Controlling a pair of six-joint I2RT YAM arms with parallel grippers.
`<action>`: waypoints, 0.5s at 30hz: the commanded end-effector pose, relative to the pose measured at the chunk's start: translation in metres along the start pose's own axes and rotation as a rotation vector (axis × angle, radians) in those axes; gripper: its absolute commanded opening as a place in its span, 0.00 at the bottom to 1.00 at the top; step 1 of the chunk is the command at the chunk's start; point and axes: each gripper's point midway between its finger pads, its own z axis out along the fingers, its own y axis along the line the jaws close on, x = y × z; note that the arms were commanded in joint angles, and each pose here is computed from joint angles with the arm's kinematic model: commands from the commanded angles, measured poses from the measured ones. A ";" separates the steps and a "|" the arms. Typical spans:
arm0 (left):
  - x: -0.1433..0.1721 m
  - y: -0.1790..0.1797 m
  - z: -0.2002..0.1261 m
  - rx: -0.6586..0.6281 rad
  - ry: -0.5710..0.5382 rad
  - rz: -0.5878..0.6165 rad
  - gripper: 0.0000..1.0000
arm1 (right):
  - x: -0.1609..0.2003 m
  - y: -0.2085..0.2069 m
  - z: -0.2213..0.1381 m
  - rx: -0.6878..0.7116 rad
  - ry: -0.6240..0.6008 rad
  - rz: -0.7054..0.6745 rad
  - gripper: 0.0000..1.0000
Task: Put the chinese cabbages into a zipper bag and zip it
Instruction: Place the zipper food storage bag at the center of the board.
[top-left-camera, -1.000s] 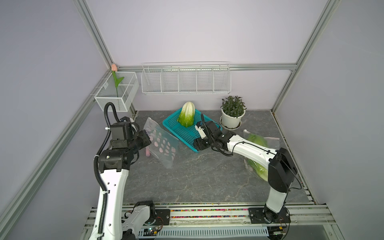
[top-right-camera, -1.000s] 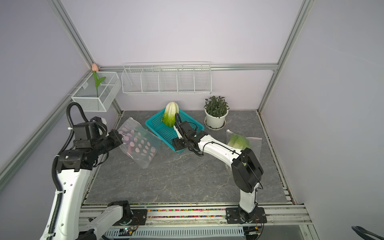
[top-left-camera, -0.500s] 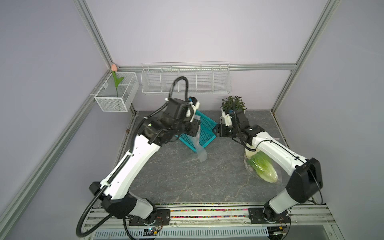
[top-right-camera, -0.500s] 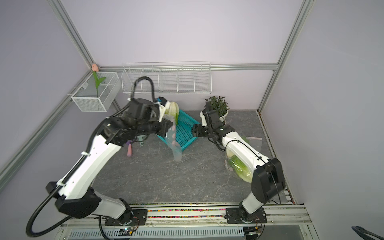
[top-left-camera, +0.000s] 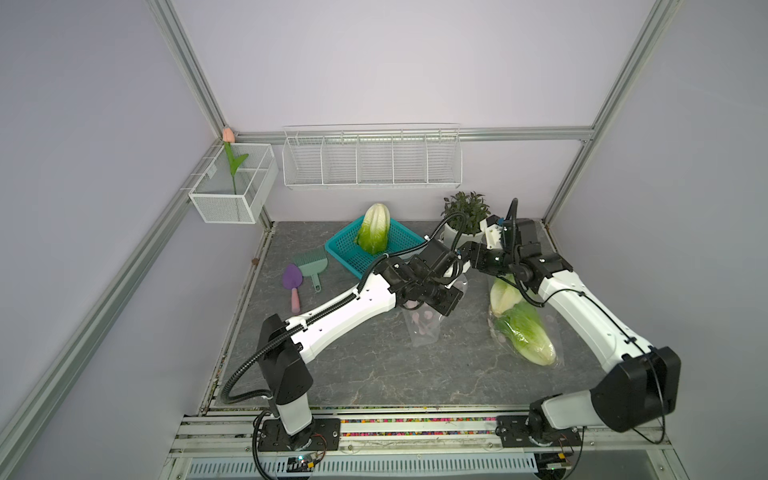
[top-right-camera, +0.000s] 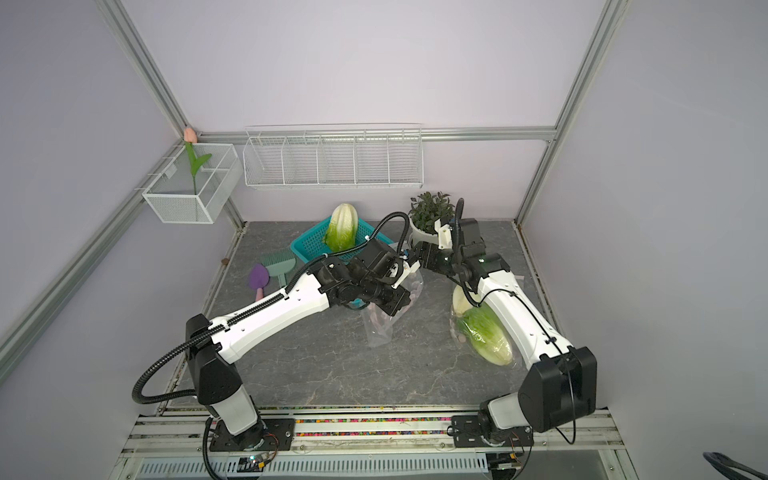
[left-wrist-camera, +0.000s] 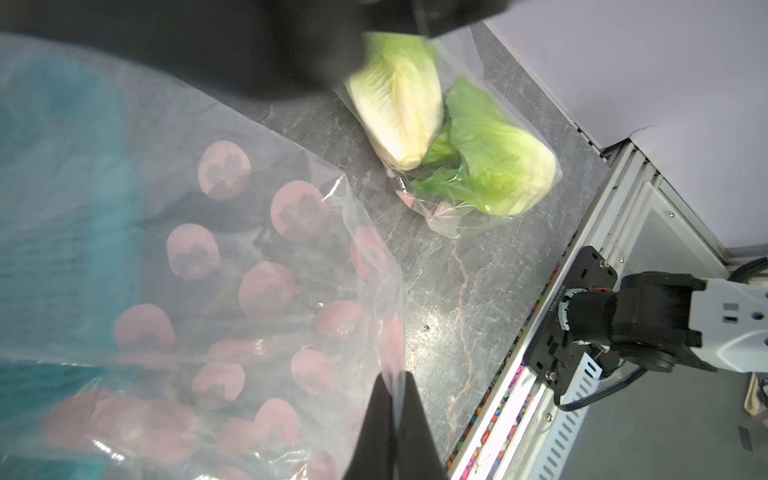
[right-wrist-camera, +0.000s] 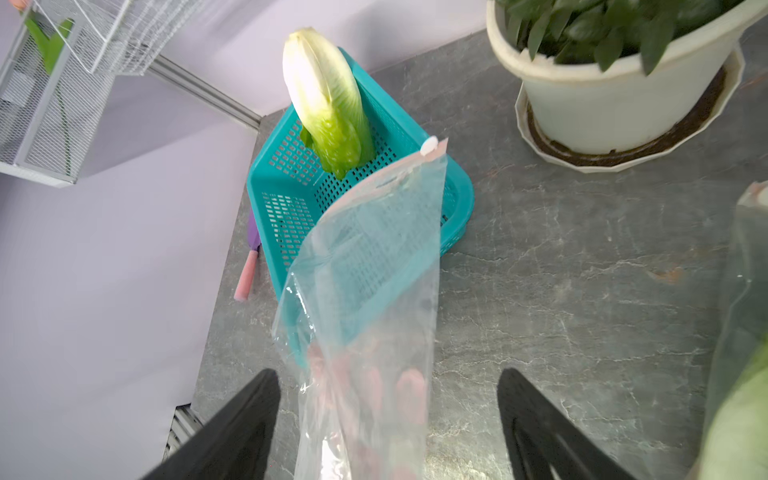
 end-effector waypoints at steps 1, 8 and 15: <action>0.007 -0.009 0.003 0.052 -0.003 -0.015 0.04 | 0.011 0.002 0.022 -0.067 0.081 0.050 0.88; 0.020 -0.005 0.006 0.044 0.016 -0.012 0.04 | 0.034 -0.025 0.067 -0.044 0.201 0.085 0.92; 0.034 -0.013 0.000 0.095 0.060 0.000 0.12 | 0.040 -0.004 0.100 -0.274 0.234 0.098 0.77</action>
